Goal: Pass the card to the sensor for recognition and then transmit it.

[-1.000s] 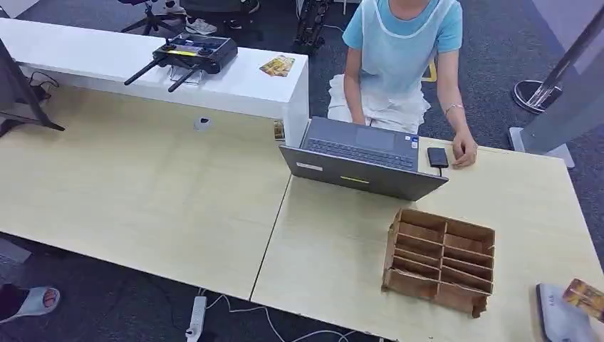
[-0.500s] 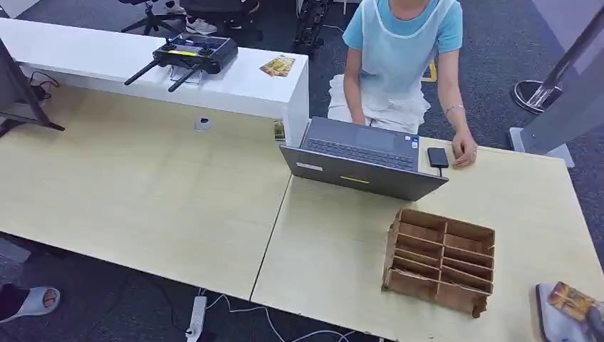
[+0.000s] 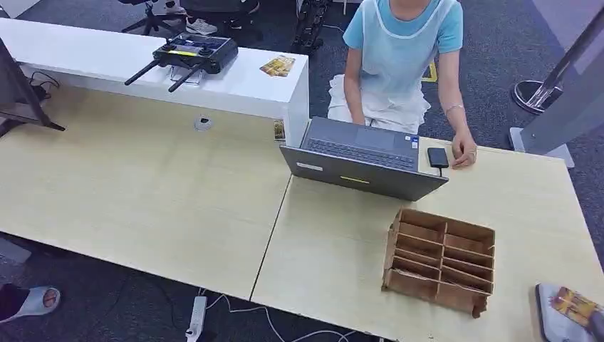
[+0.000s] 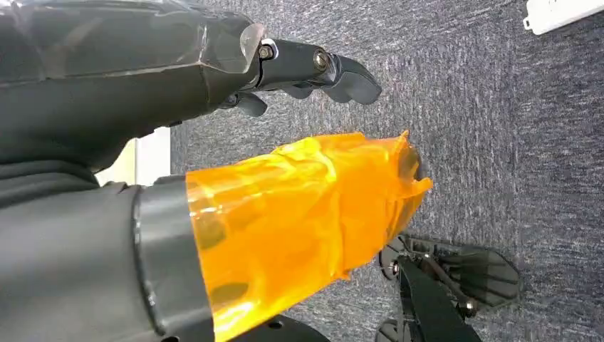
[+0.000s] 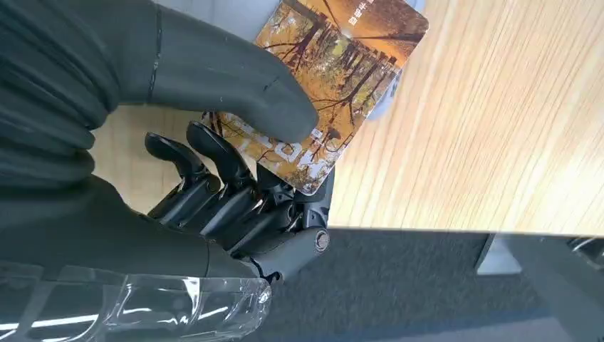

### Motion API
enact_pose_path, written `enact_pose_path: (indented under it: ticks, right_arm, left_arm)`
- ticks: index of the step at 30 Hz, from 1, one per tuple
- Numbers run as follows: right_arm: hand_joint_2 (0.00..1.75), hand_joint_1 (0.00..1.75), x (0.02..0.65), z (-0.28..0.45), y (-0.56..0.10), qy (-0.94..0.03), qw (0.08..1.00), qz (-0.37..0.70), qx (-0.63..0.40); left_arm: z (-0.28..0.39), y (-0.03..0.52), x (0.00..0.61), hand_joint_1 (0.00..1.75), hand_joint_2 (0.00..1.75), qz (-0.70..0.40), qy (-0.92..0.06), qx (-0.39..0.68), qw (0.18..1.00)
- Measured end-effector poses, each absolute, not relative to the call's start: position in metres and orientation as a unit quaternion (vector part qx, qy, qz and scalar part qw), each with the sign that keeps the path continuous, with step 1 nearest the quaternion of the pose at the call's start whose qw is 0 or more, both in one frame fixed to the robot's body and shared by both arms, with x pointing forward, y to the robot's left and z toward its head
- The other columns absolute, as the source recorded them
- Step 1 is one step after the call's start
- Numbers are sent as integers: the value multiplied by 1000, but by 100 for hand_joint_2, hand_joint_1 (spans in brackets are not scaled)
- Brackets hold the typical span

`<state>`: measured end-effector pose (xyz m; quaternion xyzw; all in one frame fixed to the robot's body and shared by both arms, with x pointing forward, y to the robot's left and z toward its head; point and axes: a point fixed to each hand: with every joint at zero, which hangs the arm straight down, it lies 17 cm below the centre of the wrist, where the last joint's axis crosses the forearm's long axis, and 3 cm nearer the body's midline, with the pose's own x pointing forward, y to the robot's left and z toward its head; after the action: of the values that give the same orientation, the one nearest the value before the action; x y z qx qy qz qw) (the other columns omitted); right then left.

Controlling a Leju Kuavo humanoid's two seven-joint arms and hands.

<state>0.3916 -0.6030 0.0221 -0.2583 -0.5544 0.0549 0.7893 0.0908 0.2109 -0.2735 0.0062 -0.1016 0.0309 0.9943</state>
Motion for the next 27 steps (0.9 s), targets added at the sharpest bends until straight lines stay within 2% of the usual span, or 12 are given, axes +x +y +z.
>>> enact_pose_path:
  ticks: [11, 27]
  right_arm:
    - [175, 175, 420, 49, -609, -555, 775, 80, -290]
    - [175, 175, 454, 95, -589, -622, 740, 79, -245]
  left_arm:
    - [-273, 210, 93, 0, 0, 30, -104, 6, 994]
    - [-272, 208, 95, 0, 0, 34, -107, 4, 994]
